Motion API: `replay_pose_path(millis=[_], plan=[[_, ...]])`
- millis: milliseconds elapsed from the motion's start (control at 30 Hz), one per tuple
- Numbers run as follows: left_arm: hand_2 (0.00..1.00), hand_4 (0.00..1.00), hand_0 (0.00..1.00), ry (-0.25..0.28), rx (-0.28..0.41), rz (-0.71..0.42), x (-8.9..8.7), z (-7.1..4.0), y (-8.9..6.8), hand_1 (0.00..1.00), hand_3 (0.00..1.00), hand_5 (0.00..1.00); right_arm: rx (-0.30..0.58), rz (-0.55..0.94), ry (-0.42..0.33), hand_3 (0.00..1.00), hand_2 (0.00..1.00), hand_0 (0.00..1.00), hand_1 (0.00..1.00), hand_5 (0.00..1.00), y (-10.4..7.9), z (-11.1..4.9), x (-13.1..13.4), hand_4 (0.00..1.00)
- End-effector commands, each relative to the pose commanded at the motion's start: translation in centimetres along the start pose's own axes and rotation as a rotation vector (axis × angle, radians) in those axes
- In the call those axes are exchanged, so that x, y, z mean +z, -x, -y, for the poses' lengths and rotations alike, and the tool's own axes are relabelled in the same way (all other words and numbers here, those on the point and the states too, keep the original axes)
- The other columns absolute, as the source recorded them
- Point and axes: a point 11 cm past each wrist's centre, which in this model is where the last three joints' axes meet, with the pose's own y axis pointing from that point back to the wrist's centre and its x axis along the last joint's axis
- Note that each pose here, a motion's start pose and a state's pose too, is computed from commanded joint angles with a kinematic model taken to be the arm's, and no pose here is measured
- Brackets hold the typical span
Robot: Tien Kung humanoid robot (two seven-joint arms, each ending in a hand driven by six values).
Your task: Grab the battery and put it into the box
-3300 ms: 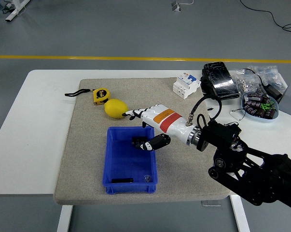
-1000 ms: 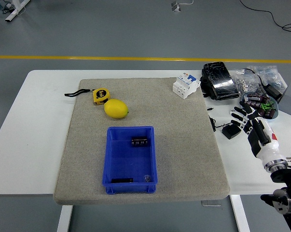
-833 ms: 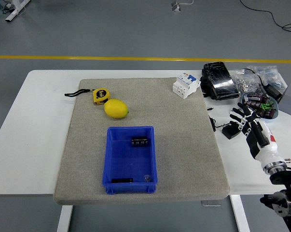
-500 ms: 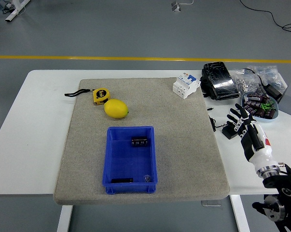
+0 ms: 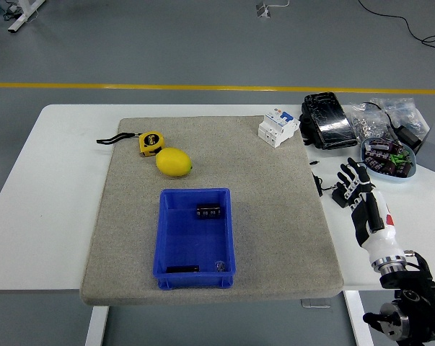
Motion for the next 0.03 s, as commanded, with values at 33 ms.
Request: replay_pose_path(millis=[33], plan=[[0.592,0.63,0.571,-0.001,0.0,0.001,-0.03,0.0,0.0,0.549,0.573,0.577,-0.001,0.001,0.003,0.997,0.958,0.998,0.963,0.998,0.07,-0.05,0.1,0.998]])
